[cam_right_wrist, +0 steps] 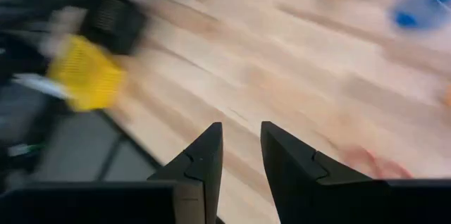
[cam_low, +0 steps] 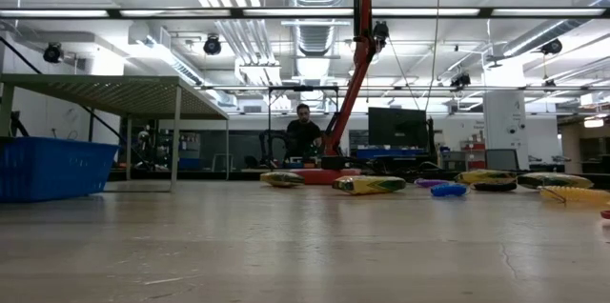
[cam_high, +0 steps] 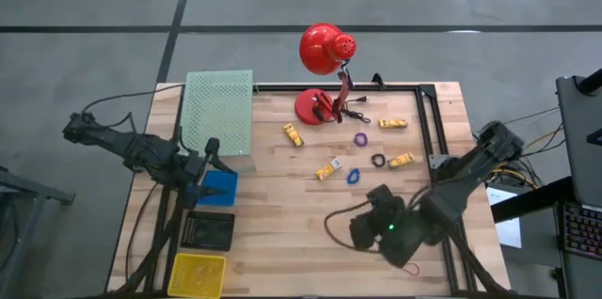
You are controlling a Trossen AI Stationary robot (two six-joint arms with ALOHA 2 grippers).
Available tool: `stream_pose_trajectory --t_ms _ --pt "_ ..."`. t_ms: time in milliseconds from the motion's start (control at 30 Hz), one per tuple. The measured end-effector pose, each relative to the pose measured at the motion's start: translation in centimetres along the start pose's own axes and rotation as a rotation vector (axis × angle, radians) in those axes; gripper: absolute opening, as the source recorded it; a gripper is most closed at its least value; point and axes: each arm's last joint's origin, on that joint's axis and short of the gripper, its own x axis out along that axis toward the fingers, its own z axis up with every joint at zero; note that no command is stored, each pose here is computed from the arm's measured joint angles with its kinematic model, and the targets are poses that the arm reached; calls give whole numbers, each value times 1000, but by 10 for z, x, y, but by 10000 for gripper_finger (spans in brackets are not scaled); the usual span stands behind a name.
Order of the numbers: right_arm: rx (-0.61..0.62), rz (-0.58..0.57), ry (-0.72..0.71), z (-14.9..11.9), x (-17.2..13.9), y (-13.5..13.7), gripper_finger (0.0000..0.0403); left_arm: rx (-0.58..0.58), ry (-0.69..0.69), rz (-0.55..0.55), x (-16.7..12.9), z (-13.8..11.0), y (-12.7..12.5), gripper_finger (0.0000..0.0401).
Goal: Pick & Place Office Desk Supplies
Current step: Put the top red rubber band into the yellow bin
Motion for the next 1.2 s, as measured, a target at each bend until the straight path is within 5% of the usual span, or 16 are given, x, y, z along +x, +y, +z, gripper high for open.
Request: stream_pose_trajectory --t_ms 200,433,767,1200 --pt "-71 -259 78 -24 28 14 100 -10 -48 1 0 4 0 235" --pt "-172 -344 130 -51 69 32 91 -12 -47 1 0 4 0 236" --pt "-91 -656 175 -66 93 26 73 -10 -37 0 1 1 0 238" --pt "-47 -770 153 -64 129 -3 87 -10 -38 0 1 1 0 239"
